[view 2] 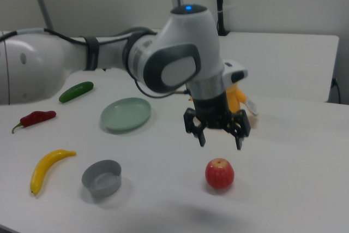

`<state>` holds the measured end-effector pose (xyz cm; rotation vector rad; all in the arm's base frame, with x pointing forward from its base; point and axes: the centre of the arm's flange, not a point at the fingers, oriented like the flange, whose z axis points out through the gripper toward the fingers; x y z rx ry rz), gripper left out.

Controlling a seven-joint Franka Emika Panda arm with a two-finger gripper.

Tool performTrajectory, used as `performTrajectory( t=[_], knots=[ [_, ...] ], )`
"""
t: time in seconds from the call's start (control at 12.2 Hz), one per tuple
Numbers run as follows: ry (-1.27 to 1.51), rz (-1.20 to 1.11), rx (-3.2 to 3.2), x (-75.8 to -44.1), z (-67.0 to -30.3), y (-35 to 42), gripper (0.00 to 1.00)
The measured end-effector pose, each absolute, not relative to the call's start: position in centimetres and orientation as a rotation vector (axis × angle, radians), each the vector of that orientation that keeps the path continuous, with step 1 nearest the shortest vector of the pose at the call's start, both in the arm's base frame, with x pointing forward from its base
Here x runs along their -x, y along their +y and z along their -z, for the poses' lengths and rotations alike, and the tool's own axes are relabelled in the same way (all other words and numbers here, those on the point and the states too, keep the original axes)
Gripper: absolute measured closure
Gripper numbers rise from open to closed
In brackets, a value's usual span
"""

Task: Put the red apple in the bowl
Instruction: 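Move the open gripper over the red apple and lower it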

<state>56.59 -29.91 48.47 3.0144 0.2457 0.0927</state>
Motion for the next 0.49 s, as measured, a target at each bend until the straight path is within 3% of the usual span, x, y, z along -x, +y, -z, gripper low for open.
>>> performTrajectory(
  t=[0.24,0.49],
  knots=[
    [0.274,-0.069,-3.02,-55.9,-43.2,-30.0,0.0],
    [0.296,-0.076,-3.013,-57.7,-39.2,-28.8,0.0]
  ],
)
